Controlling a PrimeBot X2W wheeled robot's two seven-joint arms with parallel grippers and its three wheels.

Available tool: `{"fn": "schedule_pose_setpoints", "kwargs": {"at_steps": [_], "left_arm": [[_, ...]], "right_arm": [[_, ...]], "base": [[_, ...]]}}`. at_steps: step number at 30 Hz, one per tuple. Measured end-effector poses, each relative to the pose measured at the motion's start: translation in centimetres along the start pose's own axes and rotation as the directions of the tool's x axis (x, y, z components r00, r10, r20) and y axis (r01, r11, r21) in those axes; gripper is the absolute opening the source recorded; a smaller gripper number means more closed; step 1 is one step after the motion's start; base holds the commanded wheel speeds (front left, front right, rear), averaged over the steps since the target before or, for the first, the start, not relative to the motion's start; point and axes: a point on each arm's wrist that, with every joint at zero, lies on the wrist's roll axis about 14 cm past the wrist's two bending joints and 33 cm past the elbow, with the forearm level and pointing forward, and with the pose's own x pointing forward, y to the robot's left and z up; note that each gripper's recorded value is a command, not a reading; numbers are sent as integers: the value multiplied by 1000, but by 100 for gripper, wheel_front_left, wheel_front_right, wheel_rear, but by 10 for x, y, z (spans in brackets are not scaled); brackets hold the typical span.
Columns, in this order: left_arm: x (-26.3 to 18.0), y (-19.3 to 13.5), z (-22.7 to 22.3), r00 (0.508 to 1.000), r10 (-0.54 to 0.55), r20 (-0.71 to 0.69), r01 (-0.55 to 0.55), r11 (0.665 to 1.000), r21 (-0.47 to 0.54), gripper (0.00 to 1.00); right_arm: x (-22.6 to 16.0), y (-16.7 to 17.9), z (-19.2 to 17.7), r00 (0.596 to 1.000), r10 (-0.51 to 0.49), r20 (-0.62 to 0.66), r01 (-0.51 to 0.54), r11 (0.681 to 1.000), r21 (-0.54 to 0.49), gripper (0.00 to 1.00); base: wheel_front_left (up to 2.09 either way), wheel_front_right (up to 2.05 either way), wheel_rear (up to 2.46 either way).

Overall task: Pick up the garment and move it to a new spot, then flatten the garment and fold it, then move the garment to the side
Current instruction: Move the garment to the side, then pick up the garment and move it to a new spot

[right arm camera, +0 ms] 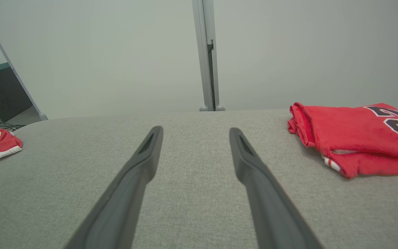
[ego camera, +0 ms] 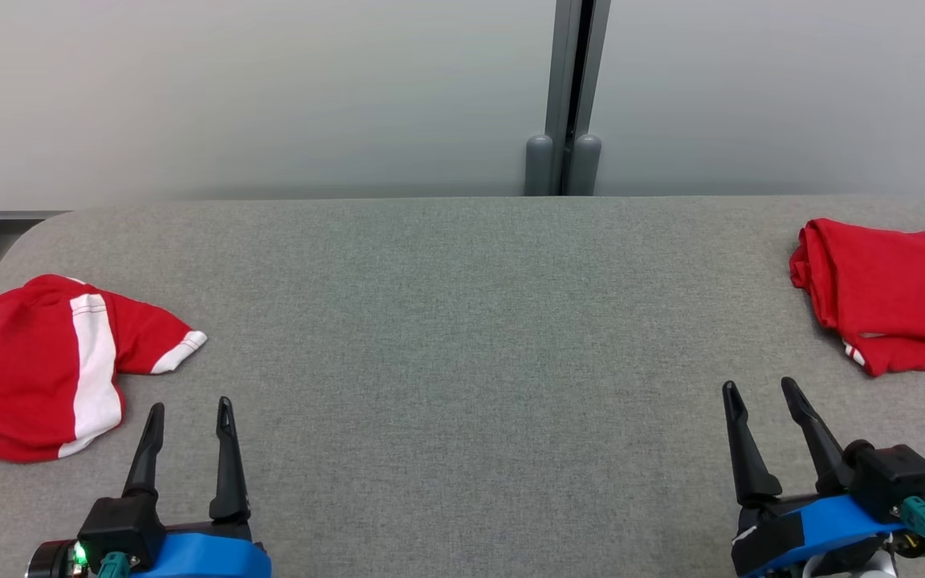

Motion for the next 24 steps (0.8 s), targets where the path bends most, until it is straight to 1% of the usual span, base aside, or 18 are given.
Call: {"fn": "schedule_pose_setpoints", "kwargs": {"at_steps": [10,17,24], "left_arm": [[-5,11,3,999,34,9,-34,999,1,100],[-19,35,8,994,105,22,-105,994,9,100],[-39,65,11,980,198,31,-199,980,20,100]], "right_arm": [[5,10,1,1000,31,2,-31,1000,-1,100],[11,33,-4,995,97,-9,-97,995,11,100],[22,64,-12,982,186,-31,-186,982,23,100]], "base": [[0,0,0],[0,0,0],[0,0,0]]}}
